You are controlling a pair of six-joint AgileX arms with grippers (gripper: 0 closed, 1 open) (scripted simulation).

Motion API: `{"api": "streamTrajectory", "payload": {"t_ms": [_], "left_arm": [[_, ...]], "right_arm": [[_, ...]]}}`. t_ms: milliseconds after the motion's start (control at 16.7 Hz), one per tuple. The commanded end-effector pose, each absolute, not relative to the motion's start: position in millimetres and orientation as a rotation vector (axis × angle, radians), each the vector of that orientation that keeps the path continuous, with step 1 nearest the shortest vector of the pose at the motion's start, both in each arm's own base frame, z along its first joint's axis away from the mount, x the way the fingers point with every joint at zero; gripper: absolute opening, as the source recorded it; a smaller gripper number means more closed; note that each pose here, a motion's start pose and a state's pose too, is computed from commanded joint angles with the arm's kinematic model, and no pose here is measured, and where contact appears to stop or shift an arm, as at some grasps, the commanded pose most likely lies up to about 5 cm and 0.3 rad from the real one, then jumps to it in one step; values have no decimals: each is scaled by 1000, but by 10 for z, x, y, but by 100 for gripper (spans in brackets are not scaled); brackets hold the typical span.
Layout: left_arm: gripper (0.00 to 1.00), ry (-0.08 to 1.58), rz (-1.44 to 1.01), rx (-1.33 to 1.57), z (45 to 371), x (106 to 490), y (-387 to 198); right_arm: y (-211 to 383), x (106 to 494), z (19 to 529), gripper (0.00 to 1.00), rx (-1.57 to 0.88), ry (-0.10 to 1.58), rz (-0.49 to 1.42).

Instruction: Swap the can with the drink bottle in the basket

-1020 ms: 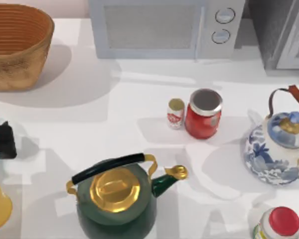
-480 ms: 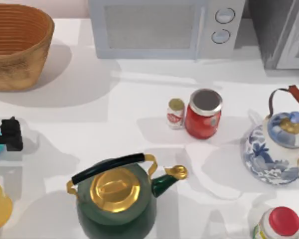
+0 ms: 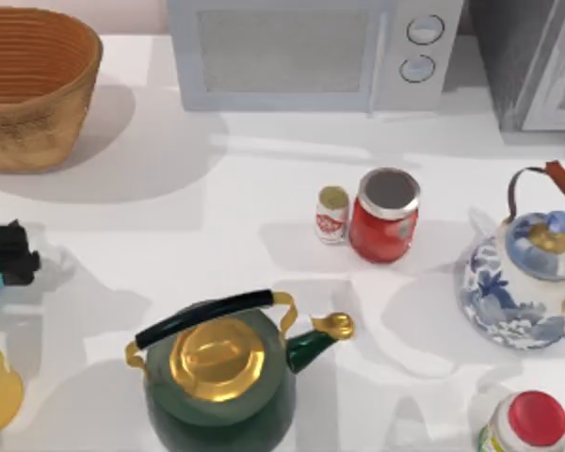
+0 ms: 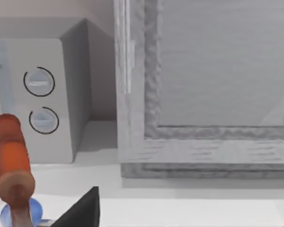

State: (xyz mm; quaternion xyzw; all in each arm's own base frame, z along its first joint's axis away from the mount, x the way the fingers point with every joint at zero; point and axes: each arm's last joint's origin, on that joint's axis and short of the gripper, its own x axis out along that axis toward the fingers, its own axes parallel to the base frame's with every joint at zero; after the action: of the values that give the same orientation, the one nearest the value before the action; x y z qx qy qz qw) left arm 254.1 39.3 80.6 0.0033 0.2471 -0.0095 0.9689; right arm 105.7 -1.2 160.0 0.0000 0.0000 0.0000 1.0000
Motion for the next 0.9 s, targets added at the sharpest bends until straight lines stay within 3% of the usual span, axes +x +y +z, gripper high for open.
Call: {"api": "streamTrajectory", "payload": {"t_ms": [480, 900], "left_arm": [[2, 499, -19, 7, 806, 2541, 393], [0, 499, -19, 7, 806, 2541, 393]], "right_arm": [[-12, 1057, 1600, 100, 0, 0, 0], [-12, 1057, 1600, 100, 0, 0, 0]]}}
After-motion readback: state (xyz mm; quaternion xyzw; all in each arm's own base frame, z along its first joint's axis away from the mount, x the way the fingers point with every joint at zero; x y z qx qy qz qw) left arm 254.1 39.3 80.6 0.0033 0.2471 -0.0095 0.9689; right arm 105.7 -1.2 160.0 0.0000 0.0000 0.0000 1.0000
